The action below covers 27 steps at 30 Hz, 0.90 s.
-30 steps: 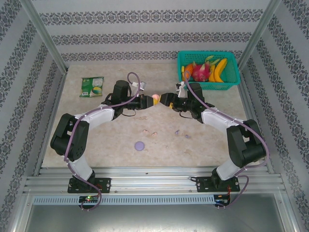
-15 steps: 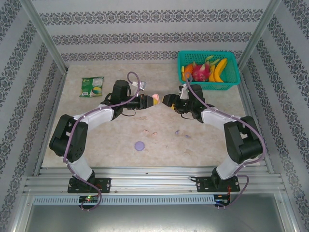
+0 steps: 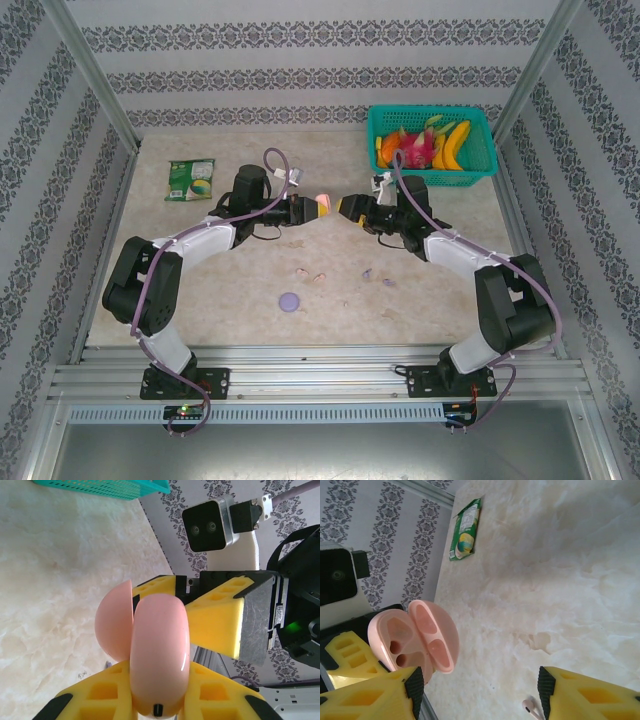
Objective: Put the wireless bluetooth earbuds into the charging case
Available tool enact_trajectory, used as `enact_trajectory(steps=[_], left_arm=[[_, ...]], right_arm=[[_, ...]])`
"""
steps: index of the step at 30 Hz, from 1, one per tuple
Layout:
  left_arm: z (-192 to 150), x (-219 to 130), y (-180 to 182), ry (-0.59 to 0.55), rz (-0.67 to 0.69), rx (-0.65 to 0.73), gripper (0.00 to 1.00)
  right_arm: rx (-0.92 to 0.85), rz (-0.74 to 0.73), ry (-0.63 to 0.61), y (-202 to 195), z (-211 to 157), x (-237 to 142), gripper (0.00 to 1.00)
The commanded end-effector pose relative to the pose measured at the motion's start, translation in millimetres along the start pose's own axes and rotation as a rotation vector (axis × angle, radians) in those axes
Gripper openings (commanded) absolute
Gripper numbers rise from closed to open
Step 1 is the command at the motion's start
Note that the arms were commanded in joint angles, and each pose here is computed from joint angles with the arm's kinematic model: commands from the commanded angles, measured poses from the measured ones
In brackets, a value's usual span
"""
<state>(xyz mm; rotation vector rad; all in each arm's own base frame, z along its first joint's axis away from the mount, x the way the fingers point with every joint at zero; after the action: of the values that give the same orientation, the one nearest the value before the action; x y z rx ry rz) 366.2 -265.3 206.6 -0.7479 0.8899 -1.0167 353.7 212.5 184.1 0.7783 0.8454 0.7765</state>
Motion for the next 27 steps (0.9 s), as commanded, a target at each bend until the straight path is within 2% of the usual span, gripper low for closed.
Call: enact_trajectory(steps=[1,20,27], left_arm=[[10.5,-0.9,-16.1,-0.018,-0.063,0.049,0.00],[8.2,-1.5,-20.8,-0.013,-0.077,0.050,0.00],[6.0,0.4,-22.0,-0.010,-0.081,0.052,0.00]], right_arm=[[-0.041,0.062,0.008,16.4,3.0,7.1,0.62],[-0.004,0.074,-0.003,10.9,11.1,24.4,0.55],[0.006,0.082,-0.005,11.3,13.9,28.3,0.50]])
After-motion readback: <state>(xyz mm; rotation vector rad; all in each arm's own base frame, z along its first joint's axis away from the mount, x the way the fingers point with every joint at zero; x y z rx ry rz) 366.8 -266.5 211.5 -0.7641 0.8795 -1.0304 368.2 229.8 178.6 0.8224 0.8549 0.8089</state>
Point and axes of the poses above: each hand's point on the last joint's axis, 136 mm out from that joint toward the fingers, its own x axis out along the fingers, its own y axis along the line the jaws close on, z = x × y, the point moved 3 cm from there along -x, back along the fingers, and after that the axes turned 4 degrees about -x, right-handed, at the moved point
